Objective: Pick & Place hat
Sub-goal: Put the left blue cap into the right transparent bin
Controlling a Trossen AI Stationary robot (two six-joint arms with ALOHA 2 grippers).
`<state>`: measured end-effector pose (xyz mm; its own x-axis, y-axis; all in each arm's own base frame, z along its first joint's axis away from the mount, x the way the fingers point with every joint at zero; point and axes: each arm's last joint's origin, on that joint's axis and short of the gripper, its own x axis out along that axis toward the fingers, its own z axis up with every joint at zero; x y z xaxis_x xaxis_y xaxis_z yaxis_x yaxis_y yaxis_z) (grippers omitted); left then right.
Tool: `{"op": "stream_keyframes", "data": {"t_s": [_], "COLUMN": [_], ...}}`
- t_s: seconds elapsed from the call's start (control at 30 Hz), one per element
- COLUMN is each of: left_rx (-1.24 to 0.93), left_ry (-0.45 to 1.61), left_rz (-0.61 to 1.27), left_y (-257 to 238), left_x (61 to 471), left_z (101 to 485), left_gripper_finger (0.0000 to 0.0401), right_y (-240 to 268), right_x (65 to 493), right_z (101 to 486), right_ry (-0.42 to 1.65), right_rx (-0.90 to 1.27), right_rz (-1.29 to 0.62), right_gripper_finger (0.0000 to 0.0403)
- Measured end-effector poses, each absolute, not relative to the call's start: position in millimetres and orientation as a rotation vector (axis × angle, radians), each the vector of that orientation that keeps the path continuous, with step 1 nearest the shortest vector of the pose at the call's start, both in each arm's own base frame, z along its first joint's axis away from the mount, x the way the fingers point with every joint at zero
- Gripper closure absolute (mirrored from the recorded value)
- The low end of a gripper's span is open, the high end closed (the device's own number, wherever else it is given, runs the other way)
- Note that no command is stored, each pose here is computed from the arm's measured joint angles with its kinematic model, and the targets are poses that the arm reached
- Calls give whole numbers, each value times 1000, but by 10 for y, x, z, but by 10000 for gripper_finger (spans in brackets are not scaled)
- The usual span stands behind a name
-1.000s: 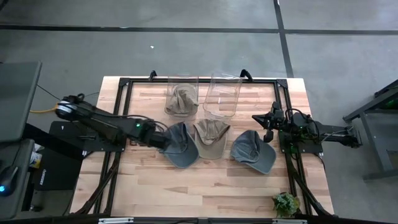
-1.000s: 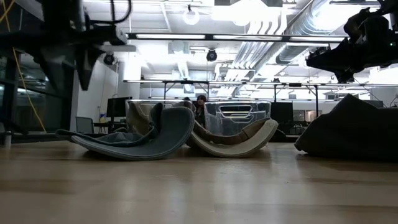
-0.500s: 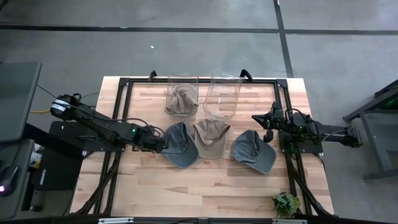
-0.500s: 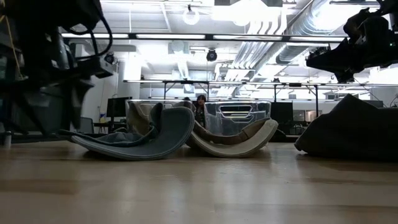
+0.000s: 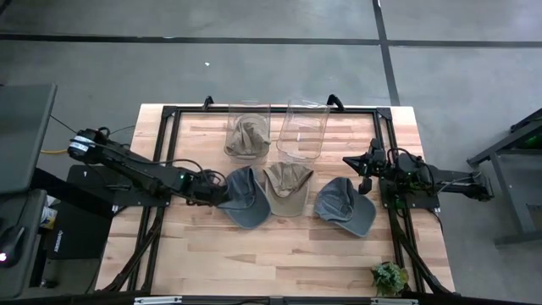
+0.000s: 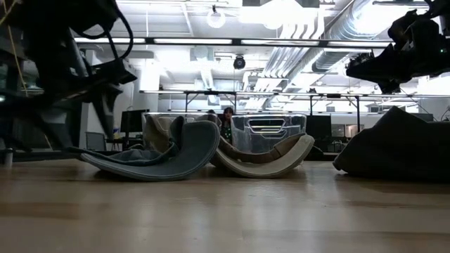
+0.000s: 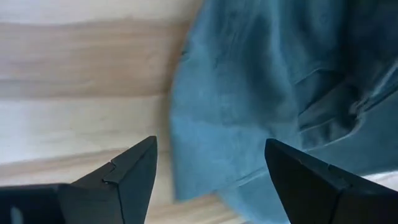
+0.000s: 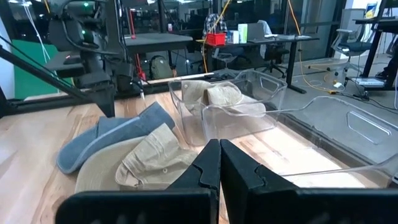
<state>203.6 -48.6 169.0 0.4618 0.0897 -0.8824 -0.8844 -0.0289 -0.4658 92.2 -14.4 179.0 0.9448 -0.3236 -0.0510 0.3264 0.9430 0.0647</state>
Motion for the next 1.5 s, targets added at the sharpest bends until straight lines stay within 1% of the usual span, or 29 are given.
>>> {"op": "stream_keyframes", "data": {"t_s": [0.1,0.4,0.57,0.7,0.9,1.0,1.1,1.27,1.4,1.43,1.5], "left_rx": [-1411,-1533,-1568,-1624,-1639,-1646,-1652,-1662,-1657,-1657,-1657], "left_ry": [726,749,735,717,712,707,704,700,701,701,702], "left_rz": [919,867,802,705,723,733,745,759,768,768,768], "left_y": [-417,-330,-347,-376,-372,-370,-368,-367,-364,-364,-365], "left_x": [2053,1964,2011,2078,2074,2071,2068,2064,2059,2058,2058], "left_z": [1644,1388,1409,1456,1452,1449,1447,1444,1439,1439,1439], "left_gripper_finger": [125,125,125,125,130,156,201,294,377,388,392], "right_y": [-143,-143,-143,-143,-143,-143,-143,-143,-143,-143,-143], "right_x": [922,922,922,922,922,922,922,922,922,922,922], "right_z": [1788,1790,1790,1790,1791,1790,1791,1791,1790,1790,1791], "right_ry": [42,40,40,40,40,40,40,40,40,40,40], "right_rx": [72,73,72,73,72,73,73,72,73,72,72], "right_rz": [-332,-331,-330,-331,-330,-330,-330,-330,-330,-330,-330], "right_gripper_finger": [402,402,402,402,402,402,402,402,402,402,402]}}
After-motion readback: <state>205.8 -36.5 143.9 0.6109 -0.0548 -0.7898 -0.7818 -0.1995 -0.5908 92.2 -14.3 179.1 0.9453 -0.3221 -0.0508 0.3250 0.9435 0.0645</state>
